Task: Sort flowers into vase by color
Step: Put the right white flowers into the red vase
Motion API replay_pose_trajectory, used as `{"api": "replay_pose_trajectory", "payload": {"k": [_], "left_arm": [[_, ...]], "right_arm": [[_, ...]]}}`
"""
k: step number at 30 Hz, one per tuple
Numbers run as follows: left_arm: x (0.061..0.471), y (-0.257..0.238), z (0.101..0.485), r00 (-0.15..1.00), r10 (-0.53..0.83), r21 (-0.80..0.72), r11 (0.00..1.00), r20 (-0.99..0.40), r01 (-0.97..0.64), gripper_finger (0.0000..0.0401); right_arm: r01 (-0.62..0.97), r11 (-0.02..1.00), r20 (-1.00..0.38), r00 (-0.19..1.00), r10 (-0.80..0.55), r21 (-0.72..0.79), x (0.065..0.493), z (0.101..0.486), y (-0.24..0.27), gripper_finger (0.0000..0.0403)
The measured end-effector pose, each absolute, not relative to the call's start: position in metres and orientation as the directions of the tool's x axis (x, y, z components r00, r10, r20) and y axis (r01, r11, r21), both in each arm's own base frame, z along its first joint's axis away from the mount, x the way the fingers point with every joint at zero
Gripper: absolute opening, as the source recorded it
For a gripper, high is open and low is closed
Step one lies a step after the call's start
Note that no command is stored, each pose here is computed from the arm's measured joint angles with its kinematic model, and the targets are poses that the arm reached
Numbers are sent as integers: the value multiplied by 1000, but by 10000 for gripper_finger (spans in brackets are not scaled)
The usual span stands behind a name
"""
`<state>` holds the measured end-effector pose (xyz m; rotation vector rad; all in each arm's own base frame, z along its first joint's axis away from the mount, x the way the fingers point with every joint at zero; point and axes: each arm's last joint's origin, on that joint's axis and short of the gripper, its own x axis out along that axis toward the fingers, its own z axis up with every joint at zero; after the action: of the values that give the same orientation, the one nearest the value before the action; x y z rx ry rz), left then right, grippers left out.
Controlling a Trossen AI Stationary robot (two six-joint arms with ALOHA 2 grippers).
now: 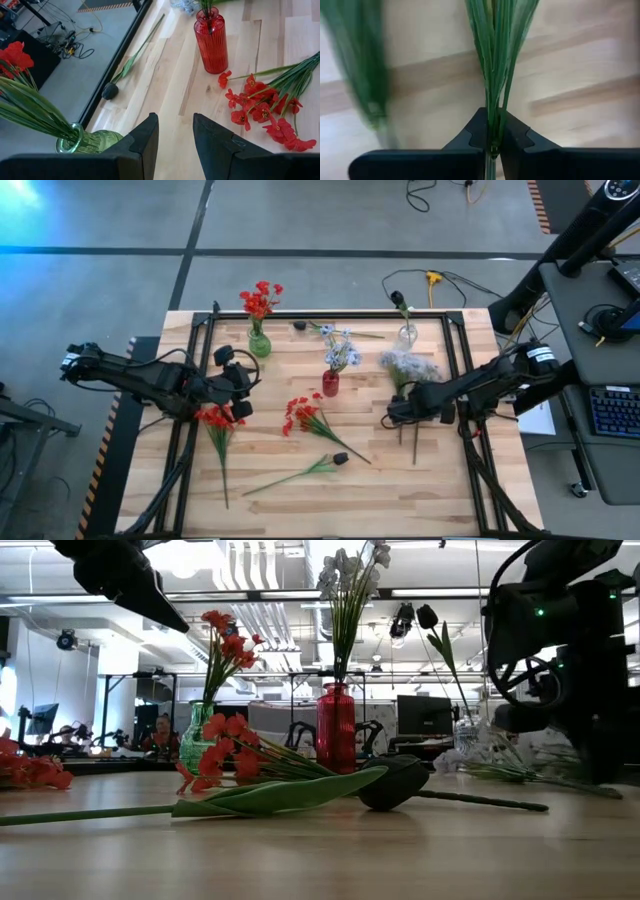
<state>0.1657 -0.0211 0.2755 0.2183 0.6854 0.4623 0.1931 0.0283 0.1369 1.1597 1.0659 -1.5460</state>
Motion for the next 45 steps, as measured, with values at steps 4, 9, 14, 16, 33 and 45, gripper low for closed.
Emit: {"api": "replay_pose_trajectory", "payload": {"k": [4,9,14,16,33,45], "left_arm": [[166,-21,276,679,478,341,877,-557,-338,106],[166,-21,276,679,478,341,877,-557,-338,106],[166,-21,276,679,479,342,877,-557,-338,106],[166,-21,276,679,478,341,877,-557,-338,106],[166,-21,276,680,478,341,877,-556,-338,106],[167,-21,277,687,477,337,878,-548,-341,106]], "right_arm": [[964,-220,-967,-186,-173,-146,195,147,29,19],[975,-183,-966,-164,-202,-127,202,158,29,18],[979,-149,-961,-172,-216,-141,206,172,30,18],[975,-142,-955,-197,-220,-168,204,180,31,18],[960,195,-823,272,-498,199,208,254,88,18],[800,480,-430,599,-675,361,207,260,129,18]]}}
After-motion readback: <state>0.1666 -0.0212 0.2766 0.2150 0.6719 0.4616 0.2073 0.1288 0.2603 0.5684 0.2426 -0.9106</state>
